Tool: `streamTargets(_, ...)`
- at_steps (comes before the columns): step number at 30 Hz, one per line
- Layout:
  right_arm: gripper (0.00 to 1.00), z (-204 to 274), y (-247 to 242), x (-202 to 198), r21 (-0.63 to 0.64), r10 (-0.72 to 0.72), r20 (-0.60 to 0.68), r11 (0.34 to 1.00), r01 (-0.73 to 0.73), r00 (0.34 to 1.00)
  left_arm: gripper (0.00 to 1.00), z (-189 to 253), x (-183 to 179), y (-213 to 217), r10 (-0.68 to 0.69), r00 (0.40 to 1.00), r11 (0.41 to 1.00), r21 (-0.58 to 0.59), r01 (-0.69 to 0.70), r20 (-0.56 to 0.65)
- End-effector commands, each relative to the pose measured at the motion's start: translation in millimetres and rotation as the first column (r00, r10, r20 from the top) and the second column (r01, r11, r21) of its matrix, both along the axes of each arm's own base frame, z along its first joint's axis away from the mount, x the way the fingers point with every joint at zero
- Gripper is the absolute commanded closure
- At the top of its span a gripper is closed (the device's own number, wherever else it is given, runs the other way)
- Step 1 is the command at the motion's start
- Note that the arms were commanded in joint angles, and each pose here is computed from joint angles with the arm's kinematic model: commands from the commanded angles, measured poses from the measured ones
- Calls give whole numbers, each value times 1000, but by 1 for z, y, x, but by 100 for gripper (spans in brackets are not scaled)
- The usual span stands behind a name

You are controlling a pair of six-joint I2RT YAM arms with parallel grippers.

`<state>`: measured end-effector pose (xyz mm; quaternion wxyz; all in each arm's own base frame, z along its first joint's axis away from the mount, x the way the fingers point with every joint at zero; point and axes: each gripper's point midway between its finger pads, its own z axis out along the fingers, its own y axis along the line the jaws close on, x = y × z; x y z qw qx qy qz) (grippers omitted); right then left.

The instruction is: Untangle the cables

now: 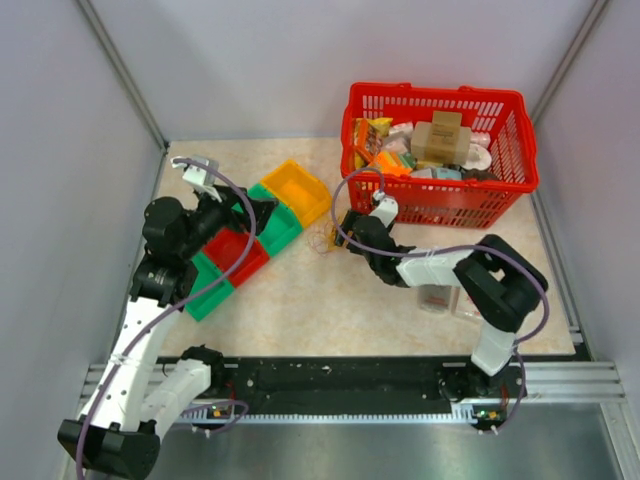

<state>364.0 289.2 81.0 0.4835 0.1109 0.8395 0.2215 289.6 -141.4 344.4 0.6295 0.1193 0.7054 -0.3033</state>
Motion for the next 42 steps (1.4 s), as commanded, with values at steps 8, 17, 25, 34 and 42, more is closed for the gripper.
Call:
streamTargets(8, 53, -6, 22, 31, -49, -38, 127, 998, 45, 991, 8, 8, 2, -6, -26, 999, 999, -35, 27, 38)
streamTargets(17, 100, 18, 19, -7, -52, 117, 177, 993, -109, 977, 8, 1, 6, -13, -58, 998, 997, -51, 58, -2)
streamTargets(25, 100, 39, 17, -100, 18, 456, 51, 889, -457, 889, 11, -12, 1, -42, -244, 962, 966, -119, 230, -122)
streamTargets(34, 100, 60, -6, -161, 88, 604, 57, 790, -607, 795, 23, -34, -16, -91, -499, 836, 865, -194, 464, -227)
streamTargets(42, 100, 81, -27, -173, 106, 597, 142, 784, -611, 790, 19, -63, -52, -137, -529, 773, 825, 0, 565, -350)
